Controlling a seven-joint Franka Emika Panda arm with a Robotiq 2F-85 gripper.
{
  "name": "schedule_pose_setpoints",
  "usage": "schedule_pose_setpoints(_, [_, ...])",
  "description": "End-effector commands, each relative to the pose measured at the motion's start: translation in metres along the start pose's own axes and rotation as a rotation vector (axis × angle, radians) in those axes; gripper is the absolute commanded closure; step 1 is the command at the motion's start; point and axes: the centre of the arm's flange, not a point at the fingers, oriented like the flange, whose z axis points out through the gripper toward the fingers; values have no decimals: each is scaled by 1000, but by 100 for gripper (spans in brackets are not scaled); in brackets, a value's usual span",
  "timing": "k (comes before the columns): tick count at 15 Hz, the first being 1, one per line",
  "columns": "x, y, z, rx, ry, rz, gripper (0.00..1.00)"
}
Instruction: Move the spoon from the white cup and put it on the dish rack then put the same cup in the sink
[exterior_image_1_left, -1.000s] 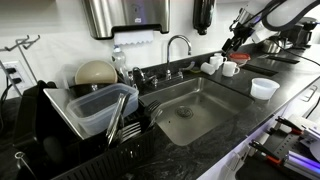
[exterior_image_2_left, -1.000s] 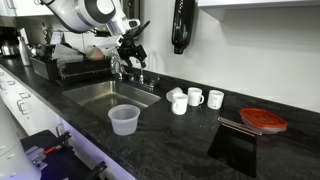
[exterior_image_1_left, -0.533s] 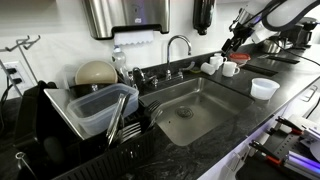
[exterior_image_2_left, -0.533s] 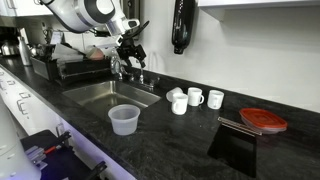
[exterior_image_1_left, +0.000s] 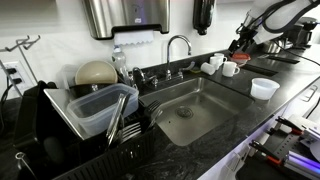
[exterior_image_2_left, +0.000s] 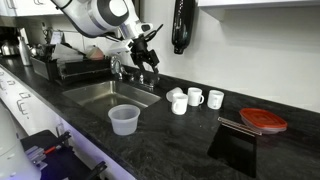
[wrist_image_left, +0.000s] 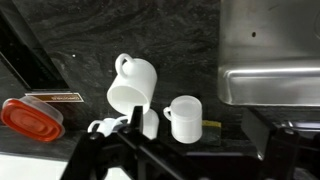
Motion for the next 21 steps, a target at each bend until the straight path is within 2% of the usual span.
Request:
schedule_pose_setpoints(1, [25, 17, 38, -51, -49, 15, 0])
schedule_pose_setpoints(9, [56, 31, 109, -78, -162, -44, 0])
schedule_pose_setpoints(15, [68, 10, 134, -68, -209, -86, 0])
schedule_pose_setpoints(21, [73, 11, 149, -80, -228, -101, 0])
